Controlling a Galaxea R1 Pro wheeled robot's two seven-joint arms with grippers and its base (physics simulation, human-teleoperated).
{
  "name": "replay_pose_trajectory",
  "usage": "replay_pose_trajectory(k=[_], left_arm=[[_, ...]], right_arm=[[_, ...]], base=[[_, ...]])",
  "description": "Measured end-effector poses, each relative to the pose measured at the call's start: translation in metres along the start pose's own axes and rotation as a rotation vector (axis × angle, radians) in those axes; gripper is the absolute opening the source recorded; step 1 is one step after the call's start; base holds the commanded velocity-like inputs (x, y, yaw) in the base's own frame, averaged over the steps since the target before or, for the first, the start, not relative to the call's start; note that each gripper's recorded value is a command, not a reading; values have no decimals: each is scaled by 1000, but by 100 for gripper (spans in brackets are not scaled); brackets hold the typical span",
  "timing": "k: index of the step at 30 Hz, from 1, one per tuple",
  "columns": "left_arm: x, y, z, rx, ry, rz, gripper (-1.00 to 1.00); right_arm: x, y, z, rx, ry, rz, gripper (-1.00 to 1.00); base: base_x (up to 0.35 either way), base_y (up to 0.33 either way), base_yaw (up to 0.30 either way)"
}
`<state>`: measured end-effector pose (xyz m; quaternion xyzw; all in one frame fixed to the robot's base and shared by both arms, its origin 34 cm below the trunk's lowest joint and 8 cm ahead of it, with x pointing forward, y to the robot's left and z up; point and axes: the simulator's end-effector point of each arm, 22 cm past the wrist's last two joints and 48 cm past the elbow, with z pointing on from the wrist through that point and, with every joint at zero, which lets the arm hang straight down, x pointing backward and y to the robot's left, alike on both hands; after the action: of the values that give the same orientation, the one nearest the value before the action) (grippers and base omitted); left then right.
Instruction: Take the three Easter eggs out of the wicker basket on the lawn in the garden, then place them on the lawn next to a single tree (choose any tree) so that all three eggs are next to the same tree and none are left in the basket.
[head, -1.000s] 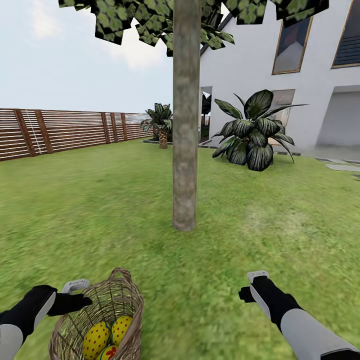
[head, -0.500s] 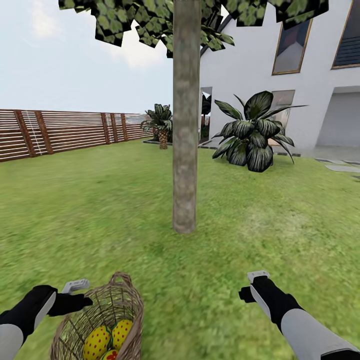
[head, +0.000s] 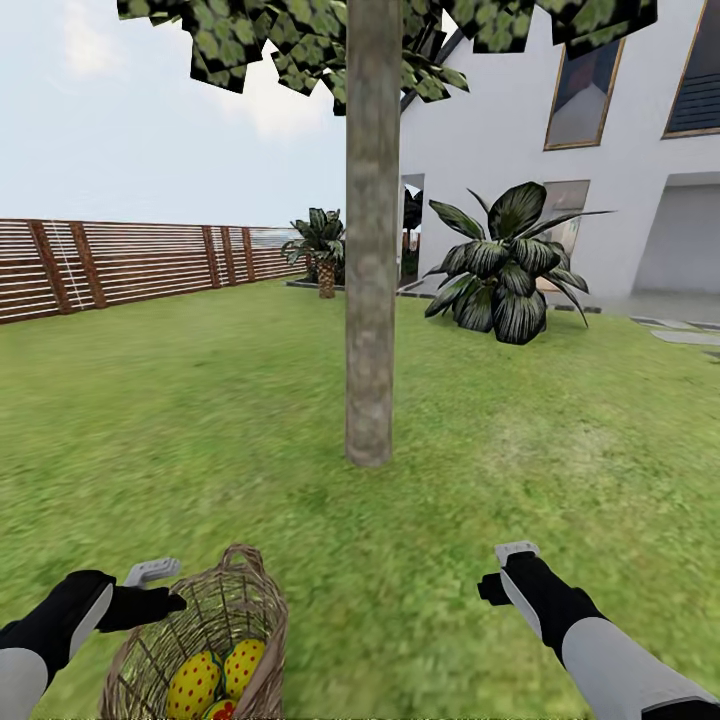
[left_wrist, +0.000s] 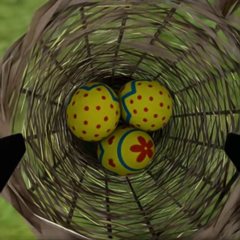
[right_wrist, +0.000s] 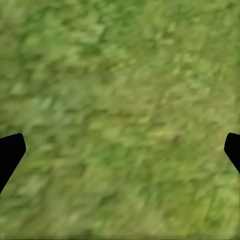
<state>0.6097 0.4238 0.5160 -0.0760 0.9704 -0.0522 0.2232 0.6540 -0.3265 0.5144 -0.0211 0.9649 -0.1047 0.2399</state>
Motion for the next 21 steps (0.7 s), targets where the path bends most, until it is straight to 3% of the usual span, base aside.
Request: replay_pose_trajectory(k=[21], left_arm=[[28,0,38,10,5,-4,100]], right_arm=[[28,10,34,0,-1,-2,100]], base=[[0,0,0]])
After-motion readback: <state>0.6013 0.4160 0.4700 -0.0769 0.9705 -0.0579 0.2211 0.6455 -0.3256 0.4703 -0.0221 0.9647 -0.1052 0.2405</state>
